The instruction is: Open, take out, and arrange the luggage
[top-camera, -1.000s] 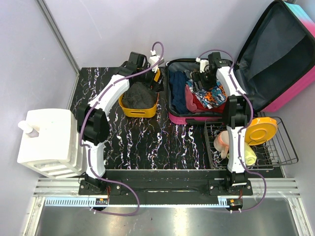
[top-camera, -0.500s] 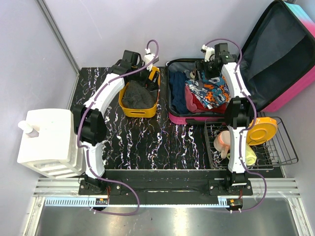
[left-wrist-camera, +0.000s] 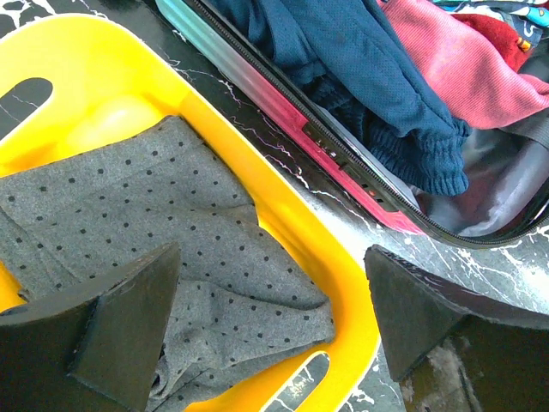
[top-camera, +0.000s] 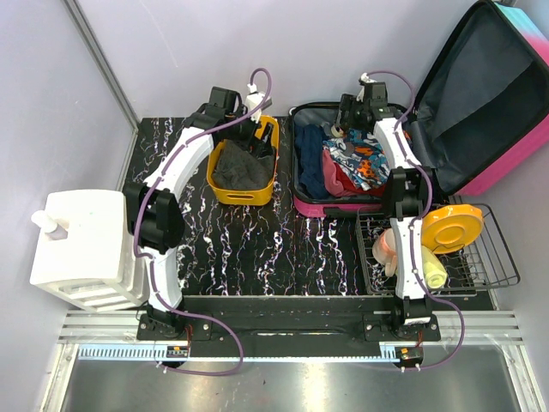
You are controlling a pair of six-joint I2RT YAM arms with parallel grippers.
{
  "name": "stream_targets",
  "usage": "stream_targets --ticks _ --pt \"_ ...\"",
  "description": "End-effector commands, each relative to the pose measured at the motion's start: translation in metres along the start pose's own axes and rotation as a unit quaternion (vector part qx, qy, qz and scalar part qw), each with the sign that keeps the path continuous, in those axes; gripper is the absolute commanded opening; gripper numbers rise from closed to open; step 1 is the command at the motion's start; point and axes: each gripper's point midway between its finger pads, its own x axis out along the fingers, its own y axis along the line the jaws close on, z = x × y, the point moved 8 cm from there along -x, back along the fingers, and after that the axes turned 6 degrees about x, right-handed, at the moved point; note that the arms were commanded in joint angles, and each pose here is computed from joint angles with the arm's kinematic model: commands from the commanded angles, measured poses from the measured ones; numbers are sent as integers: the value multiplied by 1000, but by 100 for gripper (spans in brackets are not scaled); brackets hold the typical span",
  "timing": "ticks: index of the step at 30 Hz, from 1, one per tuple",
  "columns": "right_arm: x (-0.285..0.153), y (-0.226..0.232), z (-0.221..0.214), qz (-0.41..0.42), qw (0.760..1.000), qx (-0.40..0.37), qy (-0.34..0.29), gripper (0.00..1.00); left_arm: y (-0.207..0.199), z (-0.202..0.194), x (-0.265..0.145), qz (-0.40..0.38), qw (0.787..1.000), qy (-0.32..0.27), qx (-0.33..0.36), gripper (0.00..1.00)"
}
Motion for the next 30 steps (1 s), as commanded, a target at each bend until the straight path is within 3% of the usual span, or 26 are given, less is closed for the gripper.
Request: stream_targets --ticks 1,6,15,21,24,30 --pt "22 16 9 -19 997 -3 -73 89 3 23 -24 25 999 -40 15 93" --pt "40 7 4 -82 990 4 -115 90 6 21 -26 35 999 -39 6 94" --pt "64 1 -28 -69 994 47 -67 88 12 19 -32 54 998 -39 -4 95" --pt "64 -4 -37 -91 995 24 -40 83 13 16 -36 61 998 -35 -4 95" --pt "57 -11 -52 -113 993 14 9 81 14 14 -38 64 997 -32 -3 95" --pt "58 -16 -63 -63 995 51 53 72 20 12 -44 76 997 -31 -6 95"
